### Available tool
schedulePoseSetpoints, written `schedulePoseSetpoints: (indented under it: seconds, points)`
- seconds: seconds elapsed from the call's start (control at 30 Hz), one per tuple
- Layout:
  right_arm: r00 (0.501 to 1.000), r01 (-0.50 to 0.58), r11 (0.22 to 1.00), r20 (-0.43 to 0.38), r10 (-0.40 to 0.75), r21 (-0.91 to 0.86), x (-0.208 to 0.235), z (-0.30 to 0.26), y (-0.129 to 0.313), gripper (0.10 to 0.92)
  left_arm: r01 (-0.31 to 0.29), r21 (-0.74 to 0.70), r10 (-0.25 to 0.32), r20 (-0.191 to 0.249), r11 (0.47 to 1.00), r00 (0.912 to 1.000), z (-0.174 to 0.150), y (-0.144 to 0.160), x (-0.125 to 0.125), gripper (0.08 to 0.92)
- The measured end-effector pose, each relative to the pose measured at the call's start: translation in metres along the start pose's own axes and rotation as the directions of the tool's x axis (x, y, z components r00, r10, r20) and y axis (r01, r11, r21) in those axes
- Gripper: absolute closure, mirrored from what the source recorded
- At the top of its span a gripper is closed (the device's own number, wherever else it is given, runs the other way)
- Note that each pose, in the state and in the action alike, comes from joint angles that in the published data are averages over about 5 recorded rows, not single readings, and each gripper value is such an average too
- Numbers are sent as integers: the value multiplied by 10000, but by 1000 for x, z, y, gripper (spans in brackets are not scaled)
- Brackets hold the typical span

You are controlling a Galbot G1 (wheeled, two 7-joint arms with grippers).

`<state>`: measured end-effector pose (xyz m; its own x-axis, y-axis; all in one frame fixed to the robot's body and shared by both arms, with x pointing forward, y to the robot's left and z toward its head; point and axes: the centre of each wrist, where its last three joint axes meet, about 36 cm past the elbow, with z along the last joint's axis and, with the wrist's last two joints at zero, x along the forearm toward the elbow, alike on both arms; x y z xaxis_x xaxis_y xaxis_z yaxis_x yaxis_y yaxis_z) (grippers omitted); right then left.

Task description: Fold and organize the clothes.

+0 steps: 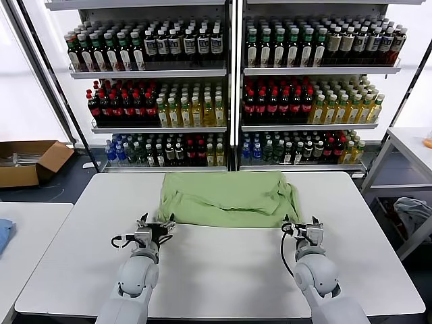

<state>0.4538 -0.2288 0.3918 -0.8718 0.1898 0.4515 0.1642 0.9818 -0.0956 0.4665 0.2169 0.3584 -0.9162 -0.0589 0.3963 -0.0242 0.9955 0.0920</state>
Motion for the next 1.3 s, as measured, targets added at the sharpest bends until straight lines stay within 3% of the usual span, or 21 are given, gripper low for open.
schedulePoseSetpoints:
  seconds: [0.17,0.7,0.93,1.13,1.3]
  points:
    - [9999,62,10000,-127,-61,53,0,6,1,436,-40,-42,39,-221,10000,9997,5,0,-2,276]
    - [9991,226,9994,-363,-216,280,6,21,-8,883,-25,-172,19,-359,9998,9994,12,8,-6,744]
    - [9989,342,9992,-319,-335,208,20,24,-12,901,54,-271,-59,-213,9996,9998,16,16,-1,906]
    - [9987,494,9988,-104,-494,73,47,24,-11,901,-46,-411,48,49,9991,10000,18,11,19,915]
    - [9979,616,9981,218,-618,75,84,26,-10,901,-181,-449,199,396,9988,9990,16,0,51,915]
